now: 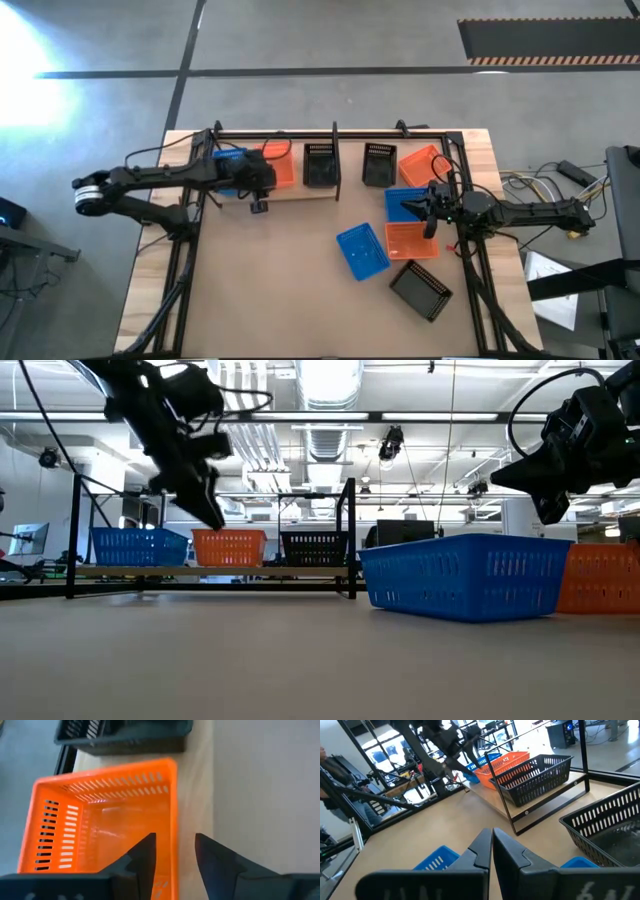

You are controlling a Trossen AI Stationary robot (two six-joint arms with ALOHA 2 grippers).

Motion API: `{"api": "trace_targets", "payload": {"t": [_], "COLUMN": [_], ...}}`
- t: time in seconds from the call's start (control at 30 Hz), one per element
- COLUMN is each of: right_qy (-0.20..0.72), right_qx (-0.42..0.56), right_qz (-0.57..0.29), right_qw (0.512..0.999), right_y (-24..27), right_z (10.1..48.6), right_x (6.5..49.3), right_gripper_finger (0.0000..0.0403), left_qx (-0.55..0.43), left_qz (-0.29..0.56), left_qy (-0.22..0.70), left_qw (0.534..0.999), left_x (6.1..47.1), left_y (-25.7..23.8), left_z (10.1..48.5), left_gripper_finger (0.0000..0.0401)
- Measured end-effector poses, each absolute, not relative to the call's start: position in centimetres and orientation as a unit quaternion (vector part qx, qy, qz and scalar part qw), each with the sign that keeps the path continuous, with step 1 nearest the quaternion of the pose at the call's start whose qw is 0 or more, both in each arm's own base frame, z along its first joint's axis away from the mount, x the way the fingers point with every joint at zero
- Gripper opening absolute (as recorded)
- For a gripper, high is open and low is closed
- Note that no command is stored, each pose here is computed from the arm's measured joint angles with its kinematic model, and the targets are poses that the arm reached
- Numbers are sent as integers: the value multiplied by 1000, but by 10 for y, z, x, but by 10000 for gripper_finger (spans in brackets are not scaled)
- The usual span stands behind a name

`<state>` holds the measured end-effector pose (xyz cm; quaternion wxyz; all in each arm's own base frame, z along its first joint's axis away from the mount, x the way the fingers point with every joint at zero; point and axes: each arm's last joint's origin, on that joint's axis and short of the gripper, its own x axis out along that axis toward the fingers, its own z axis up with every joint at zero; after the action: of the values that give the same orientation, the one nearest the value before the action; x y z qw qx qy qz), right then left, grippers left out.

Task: Stack baskets on shelf by color
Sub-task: Stack the top orange basket on top of the other orange basket on the shelf

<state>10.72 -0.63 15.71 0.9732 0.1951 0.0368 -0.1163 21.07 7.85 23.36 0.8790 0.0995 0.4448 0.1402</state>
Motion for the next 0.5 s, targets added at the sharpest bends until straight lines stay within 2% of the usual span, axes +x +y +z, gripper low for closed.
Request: {"api": "trace_targets", "payload": {"t": [0.13,0.27,0.4,0.5], "right_qy": [40,75,116,138], "right_qx": [197,196,196,191], "right_qz": [-112,-63,-43,-47], "right_qw": [973,976,973,971], "right_y": [-6,-3,-1,-1], "right_z": [157,152,146,141], "right_x": [108,109,113,115], "right_gripper_finger": [9,9,9,9], "left_qx": [63,39,67,95], "left_qz": [145,119,85,91], "left_qy": [398,336,286,239], "left_qw": [904,933,952,962], "left_x": [204,205,218,232], "left_y": [67,40,-4,-41], "left_z": [261,276,273,266], "left_gripper_finger": [121,116,93,75]}}
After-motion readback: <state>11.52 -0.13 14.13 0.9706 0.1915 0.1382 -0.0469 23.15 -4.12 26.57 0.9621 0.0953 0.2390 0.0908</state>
